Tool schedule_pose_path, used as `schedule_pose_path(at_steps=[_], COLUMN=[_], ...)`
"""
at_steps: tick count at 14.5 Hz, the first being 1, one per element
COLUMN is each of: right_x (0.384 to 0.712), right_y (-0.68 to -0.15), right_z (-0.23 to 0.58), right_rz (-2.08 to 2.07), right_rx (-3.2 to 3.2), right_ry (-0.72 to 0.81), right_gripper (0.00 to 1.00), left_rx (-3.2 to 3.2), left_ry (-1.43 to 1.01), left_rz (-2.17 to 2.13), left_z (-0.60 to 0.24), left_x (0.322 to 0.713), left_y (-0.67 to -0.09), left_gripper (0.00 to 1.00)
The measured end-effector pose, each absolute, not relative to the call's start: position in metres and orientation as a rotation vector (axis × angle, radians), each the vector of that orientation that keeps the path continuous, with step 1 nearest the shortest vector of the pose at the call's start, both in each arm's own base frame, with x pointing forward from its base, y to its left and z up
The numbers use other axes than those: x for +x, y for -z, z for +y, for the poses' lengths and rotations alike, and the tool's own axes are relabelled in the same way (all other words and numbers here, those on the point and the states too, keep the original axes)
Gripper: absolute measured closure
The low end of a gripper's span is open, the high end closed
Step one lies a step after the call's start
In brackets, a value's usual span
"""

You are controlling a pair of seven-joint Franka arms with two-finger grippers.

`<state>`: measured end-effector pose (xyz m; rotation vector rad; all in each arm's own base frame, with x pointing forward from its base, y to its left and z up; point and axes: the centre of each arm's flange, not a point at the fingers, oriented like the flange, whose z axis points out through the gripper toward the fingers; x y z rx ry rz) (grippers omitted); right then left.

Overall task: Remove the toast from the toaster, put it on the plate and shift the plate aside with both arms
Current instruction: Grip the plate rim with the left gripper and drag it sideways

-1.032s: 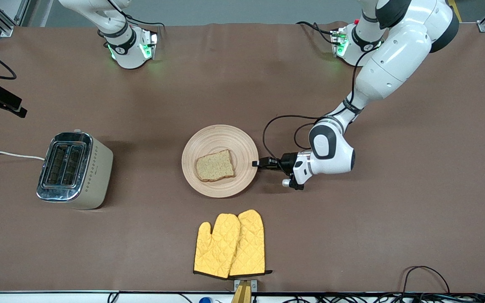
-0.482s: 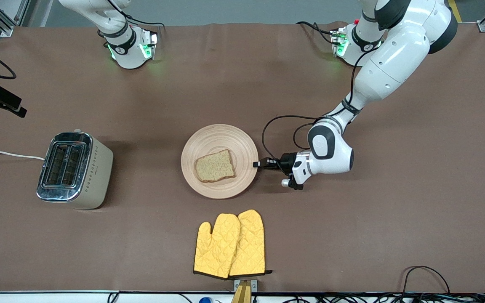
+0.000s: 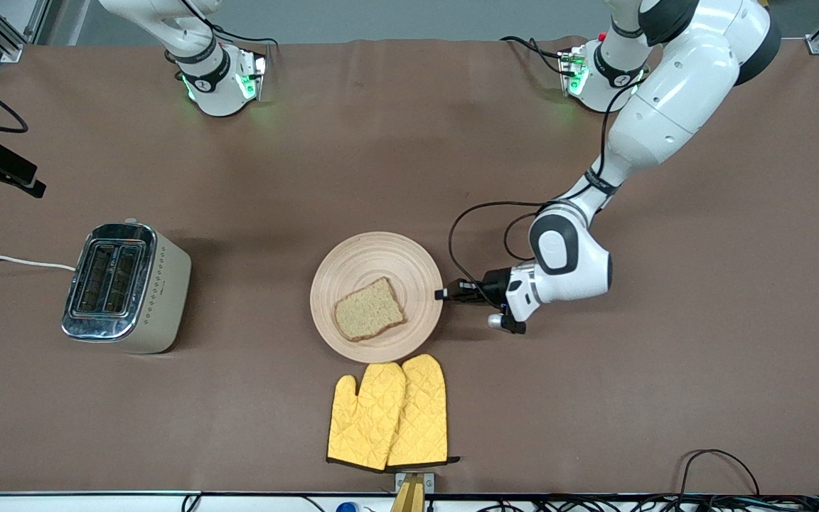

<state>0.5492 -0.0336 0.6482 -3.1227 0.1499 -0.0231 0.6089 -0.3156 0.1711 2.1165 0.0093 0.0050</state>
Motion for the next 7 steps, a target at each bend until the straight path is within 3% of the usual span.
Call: schedule_pose_path(at_steps=[7], right_x=[0.548], right_y=[-0.648], right_z=[-0.033], right_rz=[0.149], right_rx=[-3.123], right_ry=[0.015], right_gripper=[0.0], left_rx=[2.085], left_ry=[-0.04], left_rz=[-0.101], left_z=[-0.169], left_x=[0.664], left_y=[-0.256], left_gripper=[0.91])
